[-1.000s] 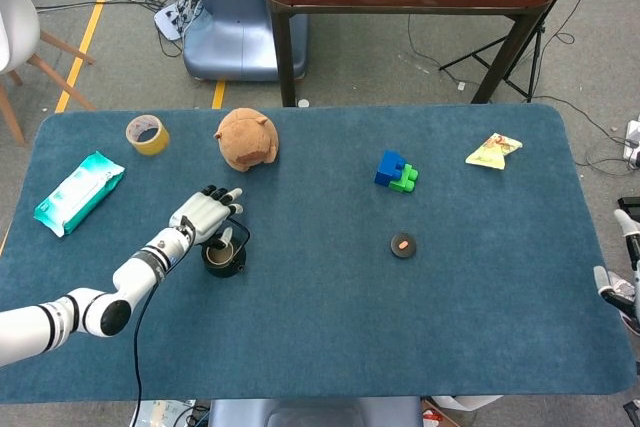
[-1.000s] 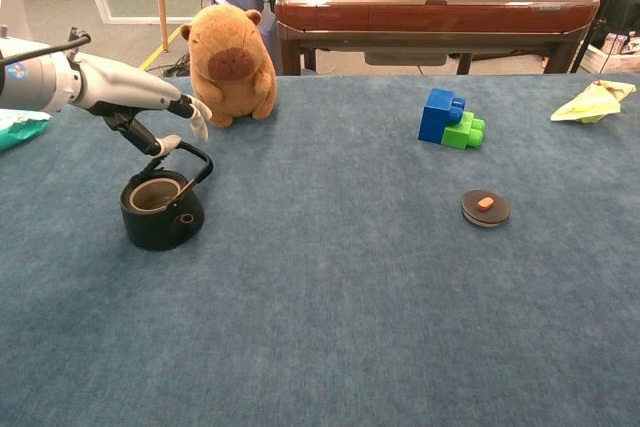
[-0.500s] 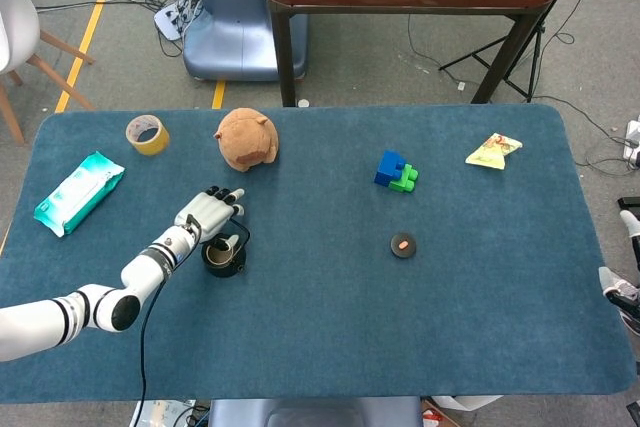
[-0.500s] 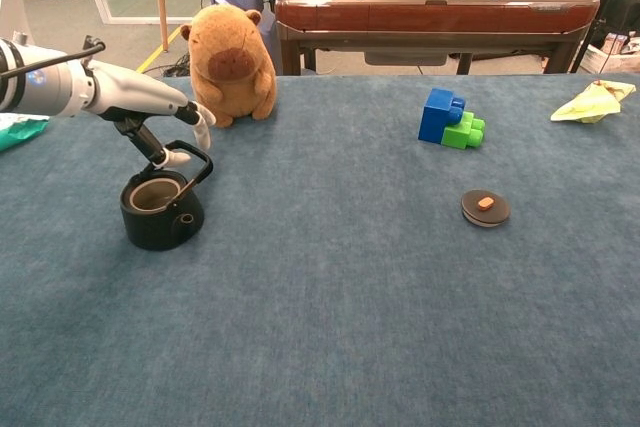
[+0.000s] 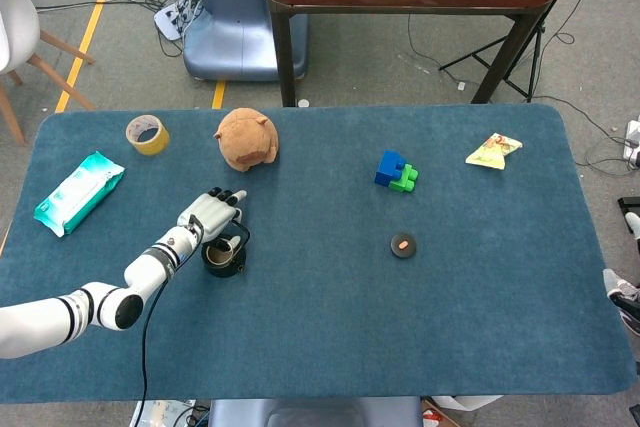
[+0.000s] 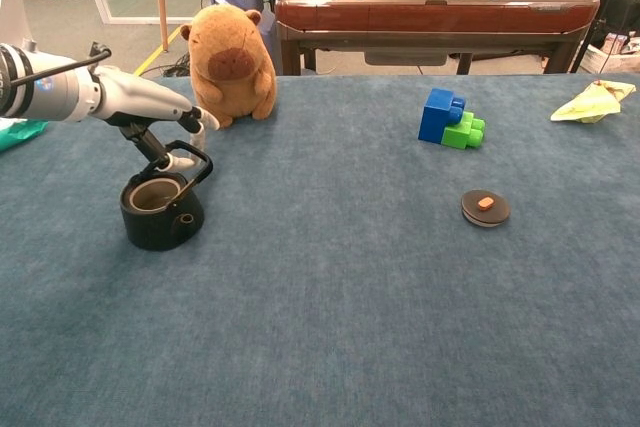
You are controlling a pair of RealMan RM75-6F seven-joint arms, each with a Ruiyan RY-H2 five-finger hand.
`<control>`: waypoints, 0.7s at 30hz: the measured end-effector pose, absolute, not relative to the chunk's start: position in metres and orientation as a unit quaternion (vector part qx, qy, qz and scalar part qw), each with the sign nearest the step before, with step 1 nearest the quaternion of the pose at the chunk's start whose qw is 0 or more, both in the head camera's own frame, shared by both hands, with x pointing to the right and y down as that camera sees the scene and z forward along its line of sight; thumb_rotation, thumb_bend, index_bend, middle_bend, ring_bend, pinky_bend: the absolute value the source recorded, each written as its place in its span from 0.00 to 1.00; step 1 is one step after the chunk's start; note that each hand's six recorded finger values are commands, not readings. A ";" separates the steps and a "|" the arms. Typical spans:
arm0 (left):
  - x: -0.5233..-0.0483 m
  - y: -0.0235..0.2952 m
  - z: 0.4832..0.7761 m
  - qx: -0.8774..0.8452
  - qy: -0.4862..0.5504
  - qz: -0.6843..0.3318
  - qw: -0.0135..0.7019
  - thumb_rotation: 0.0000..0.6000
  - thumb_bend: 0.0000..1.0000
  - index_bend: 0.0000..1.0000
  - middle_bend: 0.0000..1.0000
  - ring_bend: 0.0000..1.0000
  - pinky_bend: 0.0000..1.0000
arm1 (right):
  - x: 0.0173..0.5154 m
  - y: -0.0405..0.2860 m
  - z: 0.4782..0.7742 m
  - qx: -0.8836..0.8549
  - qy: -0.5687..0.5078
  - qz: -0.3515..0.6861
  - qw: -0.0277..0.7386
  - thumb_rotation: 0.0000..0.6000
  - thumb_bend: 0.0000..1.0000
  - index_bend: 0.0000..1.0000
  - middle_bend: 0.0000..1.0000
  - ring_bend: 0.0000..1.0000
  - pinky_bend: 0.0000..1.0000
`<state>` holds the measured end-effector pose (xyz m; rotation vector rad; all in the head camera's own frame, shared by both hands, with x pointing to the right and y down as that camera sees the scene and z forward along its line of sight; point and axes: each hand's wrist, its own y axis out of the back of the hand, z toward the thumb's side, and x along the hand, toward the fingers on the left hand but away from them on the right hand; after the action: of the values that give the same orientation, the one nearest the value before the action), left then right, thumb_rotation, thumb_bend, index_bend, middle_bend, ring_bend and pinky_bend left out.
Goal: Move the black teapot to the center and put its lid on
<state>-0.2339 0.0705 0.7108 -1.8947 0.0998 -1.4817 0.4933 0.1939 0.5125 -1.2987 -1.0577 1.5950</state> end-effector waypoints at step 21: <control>-0.263 0.076 0.685 -0.738 0.071 -0.564 0.364 0.53 0.40 0.41 0.05 0.00 0.03 | 0.485 0.193 0.514 -0.521 -0.418 0.623 0.407 1.00 0.35 0.12 0.22 0.14 0.15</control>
<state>-0.2626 0.0755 0.6849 -1.8992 0.1839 -1.4510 0.4853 0.1929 0.5135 -1.3131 -1.0542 1.5711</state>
